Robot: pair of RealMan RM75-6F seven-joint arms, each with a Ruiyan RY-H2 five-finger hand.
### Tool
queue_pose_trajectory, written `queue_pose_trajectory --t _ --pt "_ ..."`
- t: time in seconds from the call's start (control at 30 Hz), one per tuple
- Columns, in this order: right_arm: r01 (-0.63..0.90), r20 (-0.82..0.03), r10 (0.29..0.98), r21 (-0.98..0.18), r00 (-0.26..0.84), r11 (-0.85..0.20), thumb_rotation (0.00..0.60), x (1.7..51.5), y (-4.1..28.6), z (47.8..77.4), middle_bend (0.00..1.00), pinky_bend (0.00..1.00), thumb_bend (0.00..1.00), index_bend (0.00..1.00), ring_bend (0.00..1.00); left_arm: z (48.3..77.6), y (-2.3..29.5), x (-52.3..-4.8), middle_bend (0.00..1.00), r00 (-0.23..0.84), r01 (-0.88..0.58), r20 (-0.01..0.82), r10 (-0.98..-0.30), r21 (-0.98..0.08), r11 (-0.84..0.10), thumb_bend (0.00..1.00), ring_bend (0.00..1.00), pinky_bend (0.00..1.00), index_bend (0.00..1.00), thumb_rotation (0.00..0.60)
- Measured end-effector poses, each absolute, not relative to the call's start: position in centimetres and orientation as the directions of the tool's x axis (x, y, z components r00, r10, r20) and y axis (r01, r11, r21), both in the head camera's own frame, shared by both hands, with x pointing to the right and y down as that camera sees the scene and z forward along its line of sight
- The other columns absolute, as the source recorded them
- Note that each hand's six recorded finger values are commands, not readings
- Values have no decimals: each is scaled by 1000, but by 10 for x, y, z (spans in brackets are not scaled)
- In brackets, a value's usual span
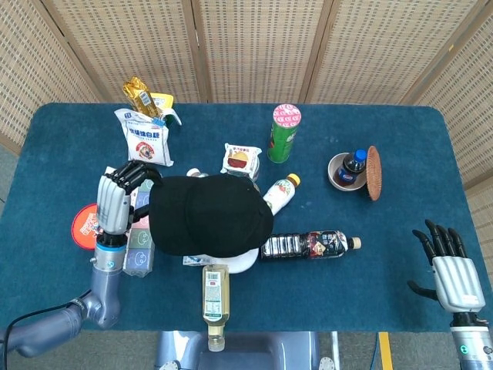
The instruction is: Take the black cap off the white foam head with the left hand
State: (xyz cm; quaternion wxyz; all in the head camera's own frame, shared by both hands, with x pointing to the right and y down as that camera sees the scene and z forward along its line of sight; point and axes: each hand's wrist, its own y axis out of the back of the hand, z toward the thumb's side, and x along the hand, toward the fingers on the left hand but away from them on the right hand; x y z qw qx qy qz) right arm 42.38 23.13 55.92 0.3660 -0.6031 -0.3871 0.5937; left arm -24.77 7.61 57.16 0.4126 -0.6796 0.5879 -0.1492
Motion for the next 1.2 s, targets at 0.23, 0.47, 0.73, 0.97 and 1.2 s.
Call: queue_pose_trajectory --t 0.23,0.47,0.73,0.97,1.2 --pt "33 -436 900 -899 -10 -436 600 426 230 560 28 0 0 142 18 559 62 -243 590 249 -714 -263 -932 -701 7 344 436 654 700 600" --pt "33 -441 897 -897 -8 -441 600 425 231 562 28 0 0 143 18 536 45 -245 590 190 -767 -277 -942 -641 34 344 435 654 700 600" --pt "42 -436 900 -899 -11 -435 600 426 231 558 28 0 0 142 18 522 21 -274 590 104 -753 -297 -949 -647 120 344 436 654 701 600" --pt "50 -436 900 -899 0 -435 600 423 232 557 28 0 0 142 18 539 8 -324 590 41 -676 -264 -964 -718 168 345 436 654 700 600" --pt "55 -437 899 -898 15 -437 600 420 234 555 28 0 0 143 18 578 12 -390 590 -39 -615 -156 -987 -775 147 344 436 654 700 600"
